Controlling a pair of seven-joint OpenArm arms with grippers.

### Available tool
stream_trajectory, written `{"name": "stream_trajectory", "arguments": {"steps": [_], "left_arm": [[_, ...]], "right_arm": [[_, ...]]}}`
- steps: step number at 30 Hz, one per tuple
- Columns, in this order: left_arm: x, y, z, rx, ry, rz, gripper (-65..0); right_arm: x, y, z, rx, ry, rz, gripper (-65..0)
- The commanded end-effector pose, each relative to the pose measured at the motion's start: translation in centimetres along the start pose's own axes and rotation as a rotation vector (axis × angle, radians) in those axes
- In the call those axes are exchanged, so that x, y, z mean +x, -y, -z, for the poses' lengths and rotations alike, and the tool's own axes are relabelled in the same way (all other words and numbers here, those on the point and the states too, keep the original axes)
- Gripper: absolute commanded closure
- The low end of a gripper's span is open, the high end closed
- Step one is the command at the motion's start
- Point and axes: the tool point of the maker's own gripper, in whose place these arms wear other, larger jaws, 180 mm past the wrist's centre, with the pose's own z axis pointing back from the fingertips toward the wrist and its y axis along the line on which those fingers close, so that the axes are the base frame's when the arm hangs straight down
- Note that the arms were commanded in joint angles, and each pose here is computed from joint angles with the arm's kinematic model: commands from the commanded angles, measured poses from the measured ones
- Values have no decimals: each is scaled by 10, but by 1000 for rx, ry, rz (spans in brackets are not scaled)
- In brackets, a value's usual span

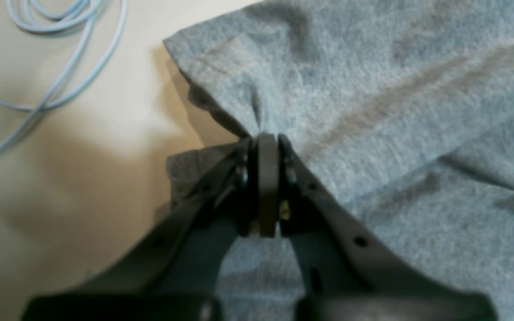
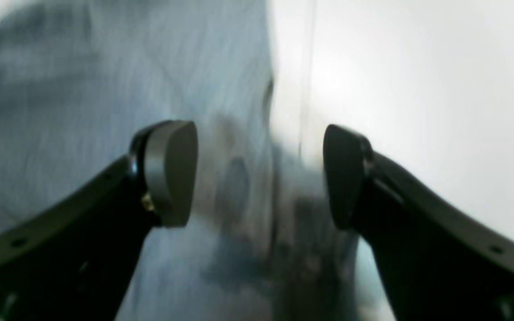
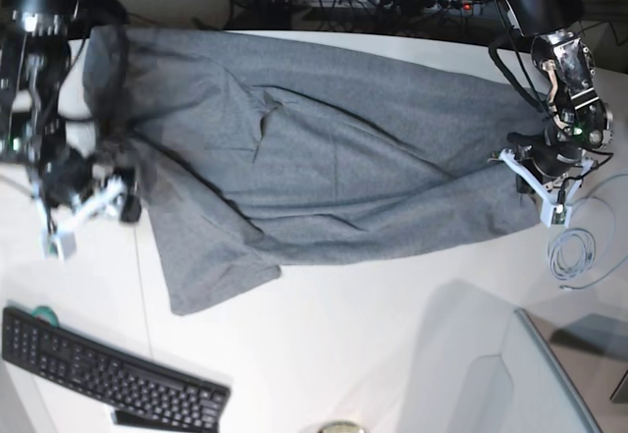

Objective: Layout the t-shirt on the table in an organized manner, then fold the t-shirt properly
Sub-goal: 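Lift the grey t-shirt side with the right gripper and fold it inward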

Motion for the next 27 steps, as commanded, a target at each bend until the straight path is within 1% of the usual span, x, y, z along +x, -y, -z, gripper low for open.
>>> {"name": "stream_trajectory", "arguments": {"steps": [1,3,5,7,8,12,14,23,25,27], "left_arm": [[17,-7,-3,16,48,4,0],[17,-7,-3,16,46,4,0],[17,-7,-3,16,46,4,0],[16,-7,-3,15,44,3,0],[16,-7,-3,15,44,3,0],[15,-8,-3,15,43,1,0],[15,-8,-3,15,43,1,0],[15,-9,-3,17,43,2,0],[15,-9,-3,17,43,2,0],[15,-9,-3,18,43,3,0]], "right_arm": [[23,7,7,-8,12,4,-417],[25,19,30,-10,-52,63,-417],[30,25,49,-5,-89,121,-417],[31,35,60,-14,-124,165,-417],[29,36,65,-14,-148,167,-417],[11,24,79,-6,-238,111,-417],[4,17,82,3,-262,94,-417],[-37,4,82,27,-369,108,-414],[-44,5,81,25,-381,109,-377],[-48,-3,83,38,-385,110,-308]]}}
